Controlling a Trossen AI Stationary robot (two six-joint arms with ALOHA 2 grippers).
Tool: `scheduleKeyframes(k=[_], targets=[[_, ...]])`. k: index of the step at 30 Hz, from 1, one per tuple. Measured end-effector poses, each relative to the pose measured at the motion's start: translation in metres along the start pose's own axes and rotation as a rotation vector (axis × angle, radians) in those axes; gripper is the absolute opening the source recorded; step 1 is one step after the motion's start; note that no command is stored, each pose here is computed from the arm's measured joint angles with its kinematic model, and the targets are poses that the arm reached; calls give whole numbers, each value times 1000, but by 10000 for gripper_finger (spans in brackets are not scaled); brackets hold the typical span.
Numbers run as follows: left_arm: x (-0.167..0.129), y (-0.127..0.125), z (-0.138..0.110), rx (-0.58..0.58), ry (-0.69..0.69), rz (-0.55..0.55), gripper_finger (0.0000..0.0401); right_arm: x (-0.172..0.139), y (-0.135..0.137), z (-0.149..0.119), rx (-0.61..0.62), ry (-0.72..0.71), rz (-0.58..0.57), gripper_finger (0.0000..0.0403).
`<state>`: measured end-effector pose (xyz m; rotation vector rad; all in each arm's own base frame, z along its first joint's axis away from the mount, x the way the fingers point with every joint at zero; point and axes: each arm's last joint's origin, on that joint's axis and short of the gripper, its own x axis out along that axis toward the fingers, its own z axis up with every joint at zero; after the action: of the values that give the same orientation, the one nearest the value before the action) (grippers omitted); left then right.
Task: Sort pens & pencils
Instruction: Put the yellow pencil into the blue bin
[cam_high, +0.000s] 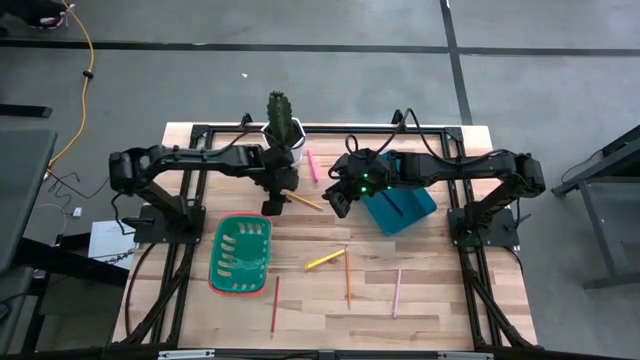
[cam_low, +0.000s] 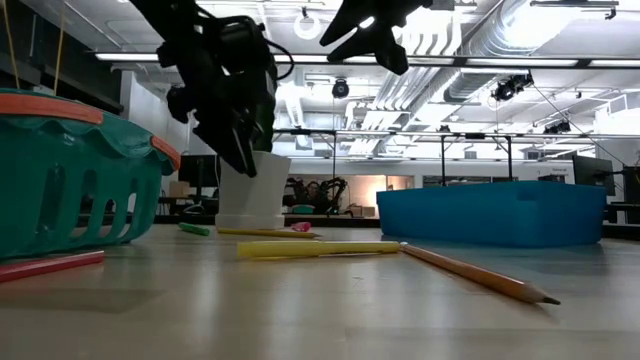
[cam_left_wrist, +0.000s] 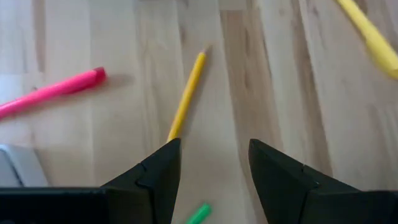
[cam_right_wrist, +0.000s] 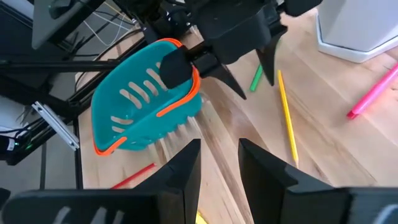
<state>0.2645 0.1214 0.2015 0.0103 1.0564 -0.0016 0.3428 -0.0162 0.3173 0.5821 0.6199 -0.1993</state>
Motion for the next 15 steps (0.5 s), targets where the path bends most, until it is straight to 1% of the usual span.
scheduleKeyframes(k=[3, 6, 9, 12, 15], targets=[[-2, 4, 9, 51, -4, 47, 175, 0, 0, -1, 0, 7, -4, 99], [-5, 10, 23, 110, -25, 80, 175, 0, -2, -1, 2, 17, -14, 99], [-5, 17, 37, 165, -21, 95, 175, 0, -4, -1, 6, 23, -22, 99], [2, 22, 46, 207, 24, 71, 175, 0, -5, -3, 9, 39, -31, 99], [13, 26, 50, 249, 95, 30, 175, -2, -5, -4, 10, 50, -41, 99]])
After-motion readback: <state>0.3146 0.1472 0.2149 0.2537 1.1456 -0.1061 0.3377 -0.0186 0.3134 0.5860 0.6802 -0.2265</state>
